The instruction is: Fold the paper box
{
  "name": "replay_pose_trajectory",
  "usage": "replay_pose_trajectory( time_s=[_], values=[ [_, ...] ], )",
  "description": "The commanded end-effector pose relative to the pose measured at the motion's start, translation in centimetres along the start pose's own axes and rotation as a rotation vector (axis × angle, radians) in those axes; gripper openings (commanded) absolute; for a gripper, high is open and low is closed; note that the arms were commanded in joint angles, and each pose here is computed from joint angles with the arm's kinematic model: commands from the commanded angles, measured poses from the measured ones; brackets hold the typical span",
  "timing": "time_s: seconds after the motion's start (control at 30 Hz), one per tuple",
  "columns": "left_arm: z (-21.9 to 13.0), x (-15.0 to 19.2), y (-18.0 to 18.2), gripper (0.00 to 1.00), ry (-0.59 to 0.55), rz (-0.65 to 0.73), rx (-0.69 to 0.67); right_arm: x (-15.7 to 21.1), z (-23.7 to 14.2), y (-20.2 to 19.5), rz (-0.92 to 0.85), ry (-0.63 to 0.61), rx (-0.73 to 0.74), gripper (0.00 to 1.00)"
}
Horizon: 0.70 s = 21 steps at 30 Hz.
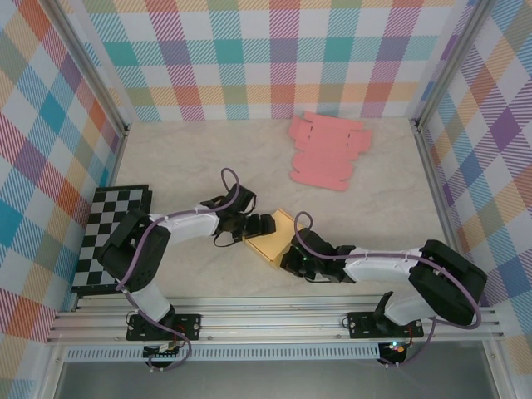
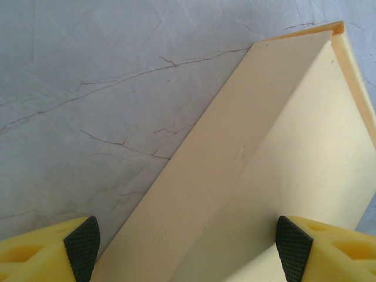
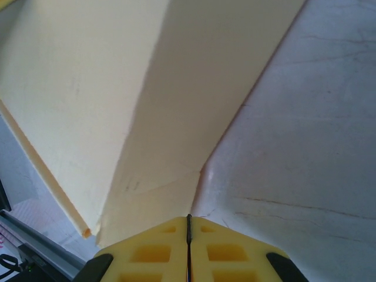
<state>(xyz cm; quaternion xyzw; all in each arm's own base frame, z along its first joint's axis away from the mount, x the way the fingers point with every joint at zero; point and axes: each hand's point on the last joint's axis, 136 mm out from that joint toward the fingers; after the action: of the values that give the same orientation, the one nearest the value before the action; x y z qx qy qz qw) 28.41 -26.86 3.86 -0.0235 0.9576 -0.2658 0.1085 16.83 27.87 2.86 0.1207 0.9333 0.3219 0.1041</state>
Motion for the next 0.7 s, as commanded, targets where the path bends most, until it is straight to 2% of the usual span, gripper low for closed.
replay_pose_trajectory(
  time_s=[0.0,0.27,0.4,0.53,0.67],
  values=[
    [0.5,2.2,1.9,0.8,0.041,-0.032,-0.084,0.0,0.7,-0.3,0.029,-0.013,-0.006,0.1],
    [0.8,3.6,3.3,0.8,0.031,-0.118,-0.146,1.1,1.6,1.7,0.067,0.012,-0.063,0.1],
    [0.8,4.3,3.6,0.8,0.023,-0.169,-0.16,0.5,1.7,2.8,0.117,-0.022,-0.127,0.1],
    [1.0,5.2,2.8,0.79,0.016,-0.207,-0.13,-0.9,1.6,4.7,0.099,-0.085,-0.175,0.1],
    [1.8,6.6,0.9,0.78,0.035,-0.198,-0.1,-1.2,2.2,8.6,0.046,-0.068,-0.28,0.1]
  ],
)
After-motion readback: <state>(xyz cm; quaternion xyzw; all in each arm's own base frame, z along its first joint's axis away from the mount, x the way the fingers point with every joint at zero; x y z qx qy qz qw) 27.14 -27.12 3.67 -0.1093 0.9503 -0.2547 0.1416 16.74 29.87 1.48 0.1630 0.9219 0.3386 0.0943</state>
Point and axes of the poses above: each hand's point on the last joint's axis, 136 mm out from that joint toward the fingers, its own z axis out along the fingers, its own y axis along the line the jaws close on, x = y × z
